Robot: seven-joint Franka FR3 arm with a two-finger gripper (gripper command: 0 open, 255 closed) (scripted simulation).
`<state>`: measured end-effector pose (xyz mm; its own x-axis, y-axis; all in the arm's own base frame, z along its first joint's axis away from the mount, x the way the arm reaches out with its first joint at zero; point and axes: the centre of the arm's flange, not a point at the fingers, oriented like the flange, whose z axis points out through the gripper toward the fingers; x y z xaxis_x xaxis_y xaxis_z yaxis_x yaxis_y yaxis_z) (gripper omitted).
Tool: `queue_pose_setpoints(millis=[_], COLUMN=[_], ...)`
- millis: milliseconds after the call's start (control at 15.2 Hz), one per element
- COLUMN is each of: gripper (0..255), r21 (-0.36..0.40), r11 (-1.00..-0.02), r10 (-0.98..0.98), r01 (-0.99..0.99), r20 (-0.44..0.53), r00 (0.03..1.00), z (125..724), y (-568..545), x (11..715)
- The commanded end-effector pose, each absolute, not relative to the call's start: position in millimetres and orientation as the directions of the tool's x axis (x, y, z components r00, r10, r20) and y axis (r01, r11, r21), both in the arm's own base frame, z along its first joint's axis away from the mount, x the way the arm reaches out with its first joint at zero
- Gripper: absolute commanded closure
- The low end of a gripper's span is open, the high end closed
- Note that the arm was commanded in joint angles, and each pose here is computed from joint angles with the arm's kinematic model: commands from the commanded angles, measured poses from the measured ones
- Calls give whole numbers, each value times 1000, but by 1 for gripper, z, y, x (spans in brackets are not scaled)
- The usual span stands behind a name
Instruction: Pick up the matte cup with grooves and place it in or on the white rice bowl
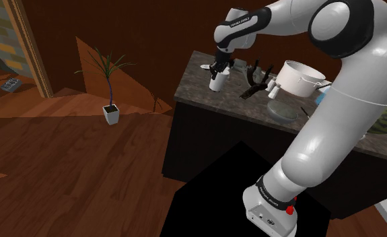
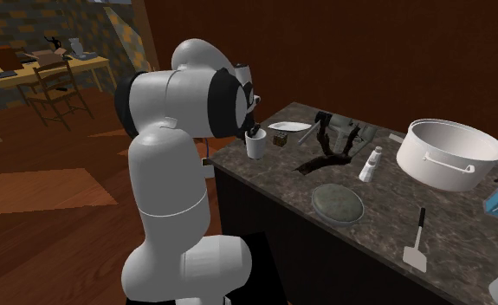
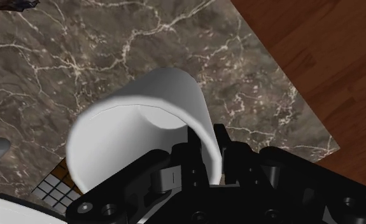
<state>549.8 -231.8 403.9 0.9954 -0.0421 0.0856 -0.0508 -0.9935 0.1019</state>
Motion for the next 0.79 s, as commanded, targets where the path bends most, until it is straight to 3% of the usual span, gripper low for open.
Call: queue_pose_setpoints(millis=[0,726], gripper=[255,255], r21=[102,102], r11=[-994,-994], r10=[-42,-42], r01=[-51,-51], r20=[86,86], r00=[995,995], z=[415,473], y=[-232,-232], x=[550,550])
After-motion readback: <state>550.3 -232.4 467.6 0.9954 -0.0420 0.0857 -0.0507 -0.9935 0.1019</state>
